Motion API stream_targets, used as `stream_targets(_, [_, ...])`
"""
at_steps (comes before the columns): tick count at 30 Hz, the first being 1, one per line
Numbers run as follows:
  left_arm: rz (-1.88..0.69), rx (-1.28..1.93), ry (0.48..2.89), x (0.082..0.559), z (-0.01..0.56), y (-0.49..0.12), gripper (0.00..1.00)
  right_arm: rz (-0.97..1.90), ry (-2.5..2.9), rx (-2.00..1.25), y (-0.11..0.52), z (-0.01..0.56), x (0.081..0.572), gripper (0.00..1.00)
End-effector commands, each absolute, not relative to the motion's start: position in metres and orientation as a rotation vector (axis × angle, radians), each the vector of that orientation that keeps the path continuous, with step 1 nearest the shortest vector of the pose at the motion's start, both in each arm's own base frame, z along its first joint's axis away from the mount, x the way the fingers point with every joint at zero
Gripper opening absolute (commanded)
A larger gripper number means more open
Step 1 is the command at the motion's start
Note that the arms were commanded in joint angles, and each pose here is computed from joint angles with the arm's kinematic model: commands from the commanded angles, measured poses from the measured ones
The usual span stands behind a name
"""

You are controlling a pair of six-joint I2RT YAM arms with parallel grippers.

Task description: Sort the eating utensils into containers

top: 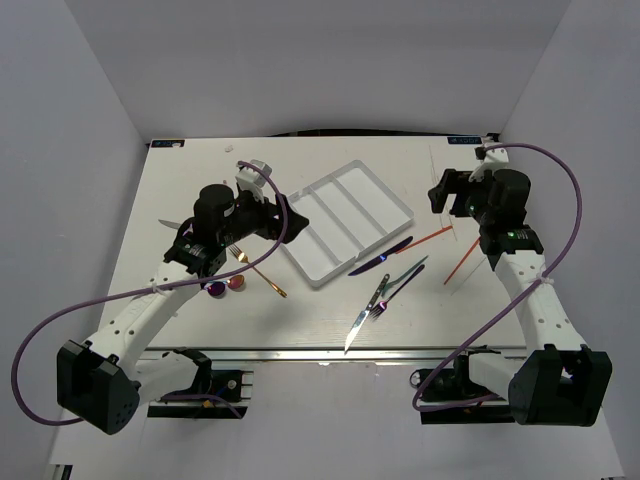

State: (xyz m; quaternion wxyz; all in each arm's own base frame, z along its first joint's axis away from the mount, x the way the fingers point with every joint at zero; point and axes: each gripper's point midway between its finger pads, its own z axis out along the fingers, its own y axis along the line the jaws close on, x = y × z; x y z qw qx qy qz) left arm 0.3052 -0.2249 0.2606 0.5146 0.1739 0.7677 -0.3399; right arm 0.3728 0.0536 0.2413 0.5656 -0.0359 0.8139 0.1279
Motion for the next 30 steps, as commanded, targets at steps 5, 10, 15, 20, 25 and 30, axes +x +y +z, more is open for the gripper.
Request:
stream_targets(5, [-0.828,0.413,1.774,0.302,0.29,-0.224,0.98,0.343,1.814,-0.442,0.08,0.247,0.361,0.9])
stream_targets(10, [-0.835,0.414,1.77,0.301,0.291,-0.225,0.98,0.452,1.746,-0.904,0.112,0.223,0.33,0.89])
stream_targets(15, [-0.837,0.411,1.773,0.301,0.291,-0.225,0.98,0.333,1.781,-0.903,0.097,0.228,0.341,0.89])
stream_targets(20, [-0.836,0.413,1.768,0.3,0.292,-0.224,0.98,0.109,1.841,-0.836,0.062,0.229,0.367,0.89])
stream_targets(25, [-0.833,0.412,1.756,0.299,0.296,-0.223,0.98,0.04,2.017,-0.799,0.012,0.191,0.402,0.89])
stream_targets(30, [-0.821,0.41,1.749,0.299,0.297,-0.221,0.98,0.077,2.205,-0.713,-0.02,0.144,0.455,0.89])
